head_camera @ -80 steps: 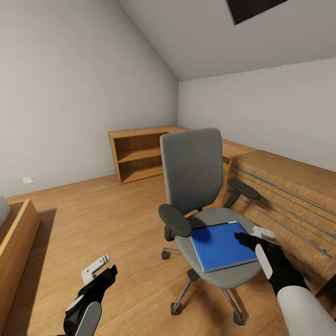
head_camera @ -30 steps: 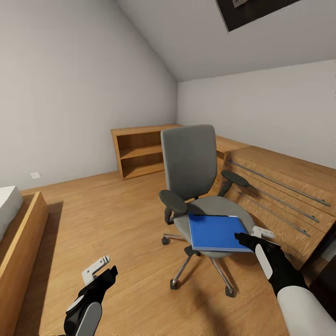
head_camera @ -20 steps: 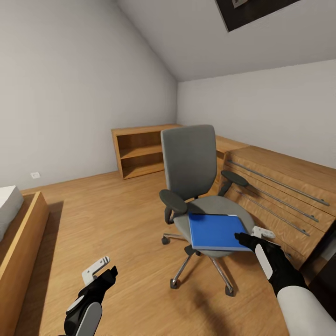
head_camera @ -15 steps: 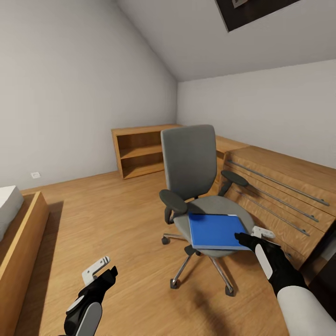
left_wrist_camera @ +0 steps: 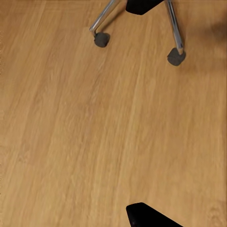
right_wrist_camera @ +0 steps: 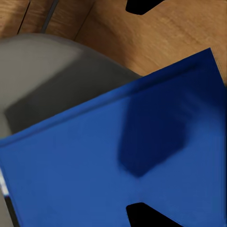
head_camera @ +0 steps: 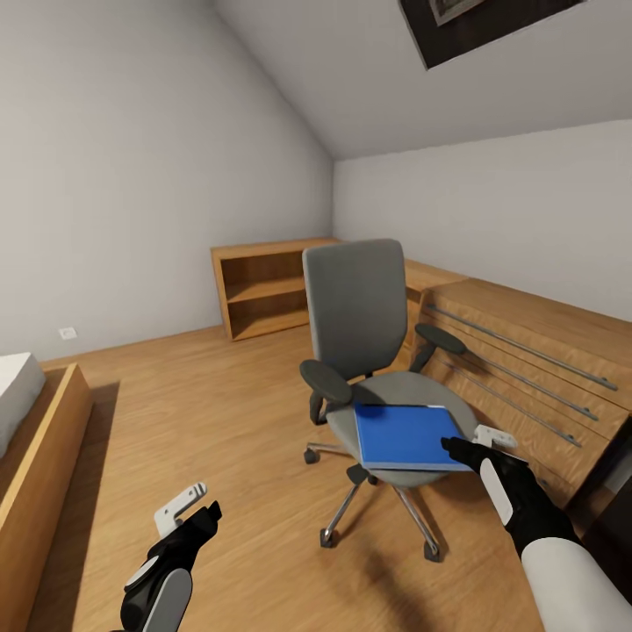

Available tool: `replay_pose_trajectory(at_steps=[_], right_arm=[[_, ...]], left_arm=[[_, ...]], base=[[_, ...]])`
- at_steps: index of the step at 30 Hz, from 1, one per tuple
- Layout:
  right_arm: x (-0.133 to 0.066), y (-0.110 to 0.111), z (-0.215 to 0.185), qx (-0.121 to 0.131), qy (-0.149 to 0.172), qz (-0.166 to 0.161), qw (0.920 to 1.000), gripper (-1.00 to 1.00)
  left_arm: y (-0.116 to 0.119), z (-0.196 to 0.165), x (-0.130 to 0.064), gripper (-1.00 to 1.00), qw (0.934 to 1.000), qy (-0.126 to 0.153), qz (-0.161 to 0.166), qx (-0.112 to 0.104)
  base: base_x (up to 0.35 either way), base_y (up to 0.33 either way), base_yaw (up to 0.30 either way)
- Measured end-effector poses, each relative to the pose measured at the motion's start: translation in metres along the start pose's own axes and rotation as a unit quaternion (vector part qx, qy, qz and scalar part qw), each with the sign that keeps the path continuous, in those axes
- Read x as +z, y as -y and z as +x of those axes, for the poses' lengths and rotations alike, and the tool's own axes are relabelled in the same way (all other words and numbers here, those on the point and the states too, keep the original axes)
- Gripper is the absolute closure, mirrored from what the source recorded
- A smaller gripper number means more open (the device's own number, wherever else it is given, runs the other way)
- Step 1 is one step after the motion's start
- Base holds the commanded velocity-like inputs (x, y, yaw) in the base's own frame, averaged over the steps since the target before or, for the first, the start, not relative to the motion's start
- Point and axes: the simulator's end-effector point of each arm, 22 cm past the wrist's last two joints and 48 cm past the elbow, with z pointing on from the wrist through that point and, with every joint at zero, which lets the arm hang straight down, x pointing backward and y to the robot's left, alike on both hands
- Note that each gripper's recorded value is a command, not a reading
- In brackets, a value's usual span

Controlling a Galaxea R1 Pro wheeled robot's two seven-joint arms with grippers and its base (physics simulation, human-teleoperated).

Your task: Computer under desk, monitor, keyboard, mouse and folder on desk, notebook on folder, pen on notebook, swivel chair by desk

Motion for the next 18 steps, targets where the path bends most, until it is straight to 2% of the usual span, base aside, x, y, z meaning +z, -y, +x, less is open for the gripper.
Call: replay_pose_trajectory(at_steps=[18], right_arm=[[-0.010,-0.002,-0.015,0.002,0.014,-0.004,0.9999,-1.00]], left_arm=[[0.004,-0.009,-0.007,-1.00,0.9999,0.011,0.007,-0.003]], base=[[0.000,0.000,0.000]])
